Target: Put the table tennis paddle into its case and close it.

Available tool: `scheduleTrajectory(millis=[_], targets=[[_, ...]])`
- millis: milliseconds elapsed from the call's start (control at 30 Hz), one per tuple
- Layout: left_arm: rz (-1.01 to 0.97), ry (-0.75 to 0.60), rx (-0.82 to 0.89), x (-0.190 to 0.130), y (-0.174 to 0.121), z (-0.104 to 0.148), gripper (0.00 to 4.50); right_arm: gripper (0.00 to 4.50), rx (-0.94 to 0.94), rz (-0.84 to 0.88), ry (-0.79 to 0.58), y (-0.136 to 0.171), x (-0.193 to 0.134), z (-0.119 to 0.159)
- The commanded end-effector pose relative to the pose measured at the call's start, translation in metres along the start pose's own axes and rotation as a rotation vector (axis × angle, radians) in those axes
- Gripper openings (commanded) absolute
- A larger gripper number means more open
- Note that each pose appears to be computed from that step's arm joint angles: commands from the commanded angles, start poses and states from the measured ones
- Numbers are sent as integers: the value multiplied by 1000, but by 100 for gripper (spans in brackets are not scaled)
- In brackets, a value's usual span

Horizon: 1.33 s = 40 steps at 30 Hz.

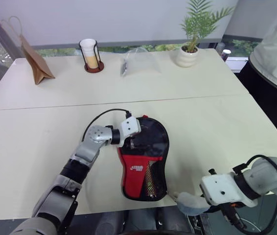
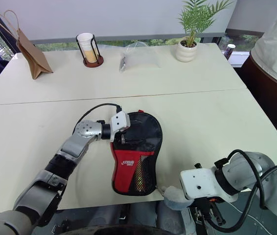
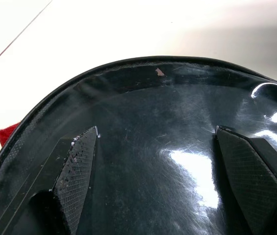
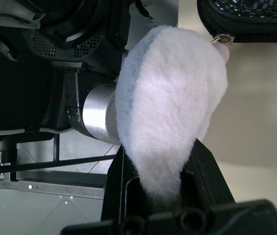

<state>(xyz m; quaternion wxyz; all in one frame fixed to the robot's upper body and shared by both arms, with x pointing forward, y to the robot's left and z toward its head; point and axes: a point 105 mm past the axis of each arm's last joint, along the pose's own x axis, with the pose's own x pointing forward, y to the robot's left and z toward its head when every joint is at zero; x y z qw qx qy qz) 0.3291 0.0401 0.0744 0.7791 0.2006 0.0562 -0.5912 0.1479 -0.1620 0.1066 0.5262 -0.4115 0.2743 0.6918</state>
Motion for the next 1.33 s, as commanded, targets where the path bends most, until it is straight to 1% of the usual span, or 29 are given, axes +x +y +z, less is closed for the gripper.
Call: scheduleTrajectory(millis=[33, 167, 200, 333, 433, 567, 667, 733, 800, 833, 933, 1133, 1267, 1333], targets=[[6, 212, -107, -11, -8, -58, 401, 4, 9, 0, -1, -3, -4, 3], [18, 197, -104, -11, -3, -54, 401, 178, 52, -50, -2, -14, -10, 0], [23, 186, -105, -12, -1, -52, 401, 237, 61, -60, -3, -16, -11, -1], [31, 118, -117, -13, 5, -38, 401, 440, 74, -133, -4, -30, -20, -2], [24, 71, -119, -15, 8, -28, 401, 446, 78, -201, 1, -43, -32, -5], [6, -20, -128, -27, 14, -1, 401, 446, 113, -346, -26, -69, -72, -8], [5, -48, -126, -36, 20, 11, 401, 446, 122, -396, -46, -79, -90, -8], [4, -88, -118, -51, 25, 29, 401, 446, 116, -446, -63, -86, -108, -3], [0, -107, -113, -62, 27, 40, 401, 446, 111, -477, -79, -91, -119, -1], [-3, -111, -114, -68, 27, 43, 401, 446, 107, -487, -84, -93, -122, 0], [-3, -126, -115, -102, 27, 62, 401, 446, 88, -519, -102, -99, -130, 4], [17, -106, -149, -148, 16, 80, 401, 446, 97, -562, -136, -105, -140, 4], [25, -84, -185, -164, 4, 85, 401, 446, 105, -580, -178, -108, -143, 8], [27, -76, -205, -167, -2, 85, 401, 446, 105, -585, -194, -110, -143, 9]])
